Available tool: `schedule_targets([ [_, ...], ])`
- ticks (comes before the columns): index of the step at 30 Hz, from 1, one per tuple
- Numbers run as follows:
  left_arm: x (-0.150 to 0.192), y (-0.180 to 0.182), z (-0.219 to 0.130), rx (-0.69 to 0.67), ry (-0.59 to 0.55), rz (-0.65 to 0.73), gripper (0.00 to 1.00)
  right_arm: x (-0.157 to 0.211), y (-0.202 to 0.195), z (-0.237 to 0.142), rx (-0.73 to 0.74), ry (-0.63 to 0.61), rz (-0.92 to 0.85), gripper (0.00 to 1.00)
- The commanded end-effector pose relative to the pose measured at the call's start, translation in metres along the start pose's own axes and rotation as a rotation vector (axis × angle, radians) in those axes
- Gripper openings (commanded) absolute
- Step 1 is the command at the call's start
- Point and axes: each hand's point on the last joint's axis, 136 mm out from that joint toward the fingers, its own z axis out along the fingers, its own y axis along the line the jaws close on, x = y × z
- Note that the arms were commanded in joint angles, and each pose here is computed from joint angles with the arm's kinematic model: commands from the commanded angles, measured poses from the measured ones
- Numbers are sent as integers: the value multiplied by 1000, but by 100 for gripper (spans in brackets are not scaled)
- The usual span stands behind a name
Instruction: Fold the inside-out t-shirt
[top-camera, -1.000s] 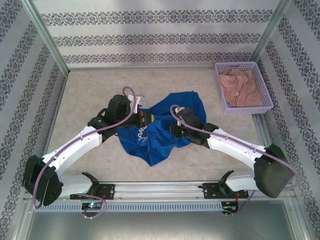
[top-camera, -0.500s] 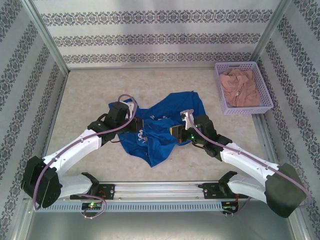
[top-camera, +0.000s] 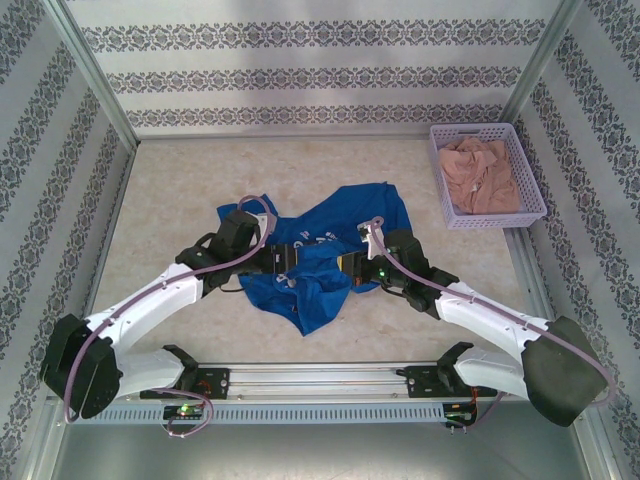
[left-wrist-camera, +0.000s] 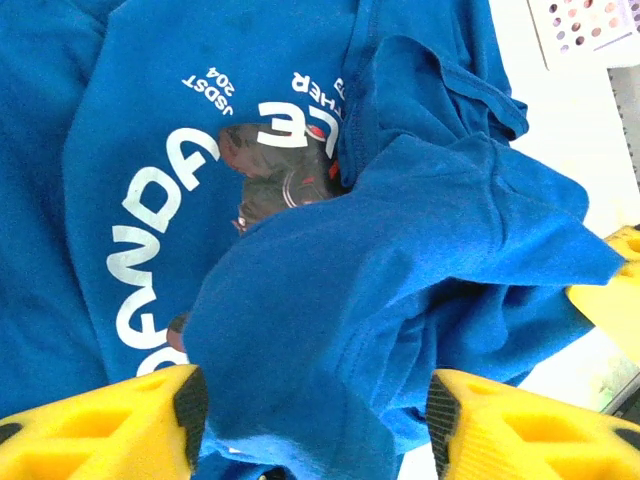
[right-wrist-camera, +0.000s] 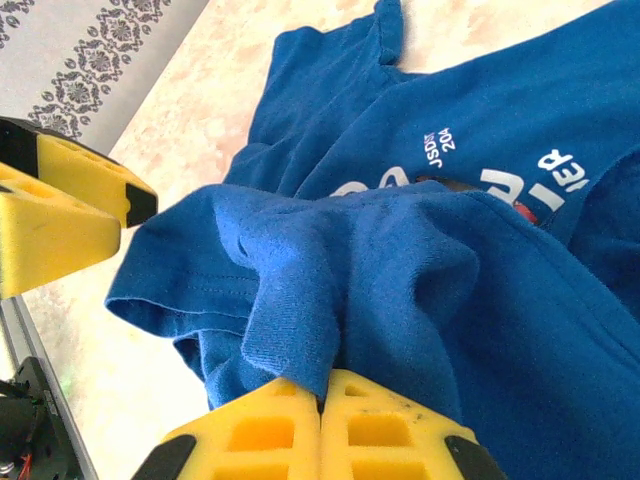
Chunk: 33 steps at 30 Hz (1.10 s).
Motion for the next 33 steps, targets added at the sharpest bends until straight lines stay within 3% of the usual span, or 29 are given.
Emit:
schedule_targets([
  [1, 19, 2, 6, -20, 74, -20, 63, -17, 7, 0, -22, -48, -13, 0],
  [11, 46, 16, 7, -113, 148, -24, 70, -19, 7, -3, -14, -55, -16, 0],
  [18, 54, 13, 16, -141, 184, 5, 67, -18, 7, -2, -14, -51, -16, 0],
  [22, 51, 0, 22, -87, 171, -3, 53, -17, 6, -3, -6, -48, -20, 0],
  [29, 42, 1, 18, -83, 137, 22, 1, 1, -10, -22, 70, 15, -66, 0],
  [33, 26, -12, -8, 43, 56, 2, 0, 19, -26, -47, 145, 45, -48, 5],
])
